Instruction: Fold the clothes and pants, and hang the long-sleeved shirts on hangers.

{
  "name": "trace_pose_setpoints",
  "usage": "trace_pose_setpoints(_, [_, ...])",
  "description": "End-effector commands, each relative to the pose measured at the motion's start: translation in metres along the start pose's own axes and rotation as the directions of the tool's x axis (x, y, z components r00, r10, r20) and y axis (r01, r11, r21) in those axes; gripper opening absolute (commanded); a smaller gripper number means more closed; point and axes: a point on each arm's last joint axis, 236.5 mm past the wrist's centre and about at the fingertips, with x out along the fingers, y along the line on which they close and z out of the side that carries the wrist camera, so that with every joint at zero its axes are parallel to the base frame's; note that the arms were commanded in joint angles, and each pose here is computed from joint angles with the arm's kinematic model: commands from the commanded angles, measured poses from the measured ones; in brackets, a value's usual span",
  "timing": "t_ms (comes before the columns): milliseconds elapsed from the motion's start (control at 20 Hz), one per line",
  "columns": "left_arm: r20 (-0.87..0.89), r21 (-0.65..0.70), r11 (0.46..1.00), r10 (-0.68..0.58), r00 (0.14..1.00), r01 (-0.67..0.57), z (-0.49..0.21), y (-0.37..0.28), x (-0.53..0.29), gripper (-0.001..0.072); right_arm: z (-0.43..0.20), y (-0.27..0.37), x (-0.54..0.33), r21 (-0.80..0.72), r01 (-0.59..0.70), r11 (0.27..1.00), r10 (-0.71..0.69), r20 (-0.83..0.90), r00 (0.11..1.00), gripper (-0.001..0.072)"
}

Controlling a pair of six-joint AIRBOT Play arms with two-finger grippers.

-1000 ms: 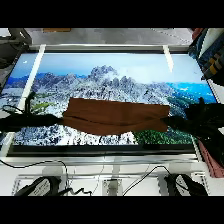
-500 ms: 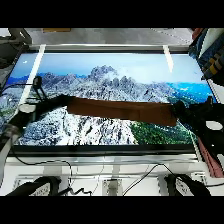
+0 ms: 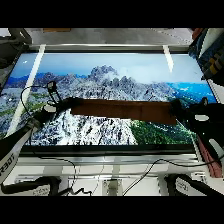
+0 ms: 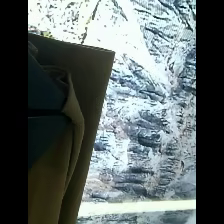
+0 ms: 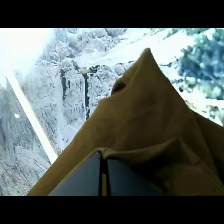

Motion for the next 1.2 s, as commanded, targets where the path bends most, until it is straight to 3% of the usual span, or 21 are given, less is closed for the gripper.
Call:
trace_pose_setpoints(0, [0.004,0.009,1.000,0.020,1.000,-0.020,-0.002,0.004,0.005,0.0057,-0.003,0.005,0.007,-0.184,0.007,0.983,-0.017,-0.055,0.998,0.0265])
trace_pose_setpoints(50, [0.005,0.010,1.000,0.019,1.000,-0.019,-0.001,0.004,0.005,0.0260,-0.005,0.008,0.006,-0.228,-0.001,0.974,-0.016,-0.075,0.997,0.0533])
trace_pose_setpoints(100, [0.008,0.012,1.000,0.018,1.000,-0.018,0.000,0.004,0.004,0.0531,-0.006,0.012,0.005,-0.249,-0.010,0.968,-0.013,-0.091,0.996,0.0596])
trace_pose_setpoints(150, [0.014,0.012,1.000,0.016,1.000,-0.017,0.002,0.003,0.003,0.0715,-0.006,0.016,0.003,-0.255,-0.023,0.967,-0.005,-0.107,0.994,0.0596])
trace_pose_setpoints(350, [0.011,0.075,0.997,-0.013,1.000,0.012,0.020,0.009,-0.019,0.0703,0.001,0.023,-0.003,-0.276,-0.045,0.960,0.006,-0.140,0.990,0.0594])
trace_pose_setpoints(550, [-0.191,-0.135,0.989,-0.084,0.978,0.058,-0.010,0.049,-0.040,0.0702,0.005,0.011,-0.008,-0.334,-0.022,0.942,-0.036,-0.164,0.986,0.0592])
trace_pose_setpoints(750, [-0.414,-0.286,0.952,-0.221,0.883,0.105,-0.059,0.063,-0.045,0.0702,-0.002,0.009,-0.010,-0.348,-0.023,0.937,-0.046,-0.191,0.980,0.0592])
trace_pose_setpoints(1050, [-0.500,-0.261,0.951,-0.281,0.819,0.167,-0.071,0.039,0.008,0.0687,-0.045,0.008,-0.022,-0.338,-0.085,0.937,-0.051,-0.374,0.926,0.0595])
trace_pose_setpoints(1150, [-0.502,-0.177,0.962,-0.270,0.822,0.207,-0.069,0.025,0.018,0.0441,-0.053,0.009,-0.026,-0.334,-0.099,0.937,-0.049,-0.408,0.912,0.0594])
